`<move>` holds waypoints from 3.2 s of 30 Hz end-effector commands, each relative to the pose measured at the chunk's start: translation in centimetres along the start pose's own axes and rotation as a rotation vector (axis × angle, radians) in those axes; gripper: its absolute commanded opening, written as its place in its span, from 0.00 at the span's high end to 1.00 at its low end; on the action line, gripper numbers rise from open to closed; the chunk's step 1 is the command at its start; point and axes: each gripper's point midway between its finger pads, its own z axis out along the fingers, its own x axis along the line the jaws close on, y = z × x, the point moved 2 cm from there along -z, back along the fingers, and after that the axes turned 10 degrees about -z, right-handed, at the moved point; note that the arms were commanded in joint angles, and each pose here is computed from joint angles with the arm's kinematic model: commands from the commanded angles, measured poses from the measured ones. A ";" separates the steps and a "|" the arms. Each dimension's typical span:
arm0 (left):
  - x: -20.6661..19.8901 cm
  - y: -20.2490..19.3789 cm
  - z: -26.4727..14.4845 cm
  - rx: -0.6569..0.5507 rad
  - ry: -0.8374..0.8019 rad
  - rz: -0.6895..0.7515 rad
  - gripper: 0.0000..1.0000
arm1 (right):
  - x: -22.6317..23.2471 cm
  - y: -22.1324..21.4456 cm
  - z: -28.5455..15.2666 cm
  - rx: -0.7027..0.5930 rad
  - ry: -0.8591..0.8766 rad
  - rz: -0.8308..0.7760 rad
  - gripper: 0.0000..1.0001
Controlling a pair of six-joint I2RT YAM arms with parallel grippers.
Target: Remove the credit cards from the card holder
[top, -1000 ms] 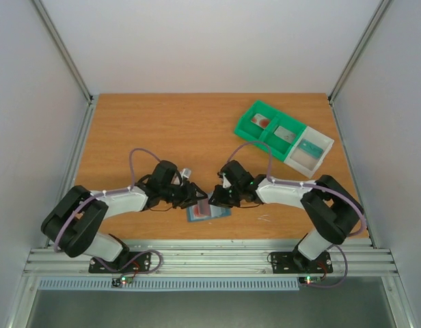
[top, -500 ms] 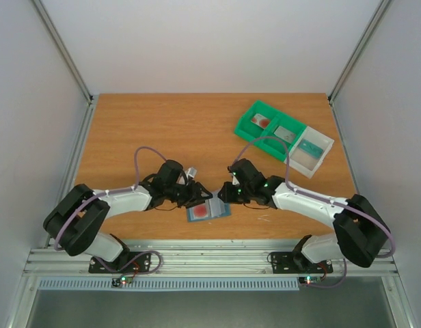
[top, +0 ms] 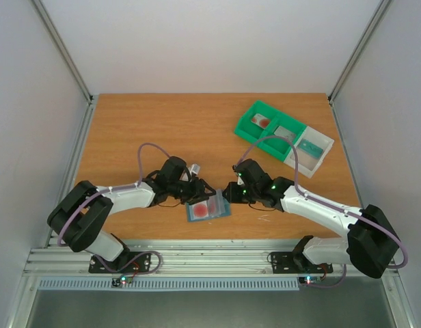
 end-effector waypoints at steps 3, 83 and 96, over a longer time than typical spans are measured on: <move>-1.8 0.4 0.2 -0.003 -0.032 0.051 0.56 | 0.3 0.6 -0.9 -0.028 -0.014 -0.025 0.80; 3.3 0.9 -0.2 -0.070 0.077 -0.060 0.60 | -2.1 -2.5 6.4 0.206 -0.118 -0.016 0.86; 3.8 0.9 0.9 -0.062 0.055 -0.071 0.60 | -3.6 -5.1 7.5 0.257 -0.126 0.016 0.93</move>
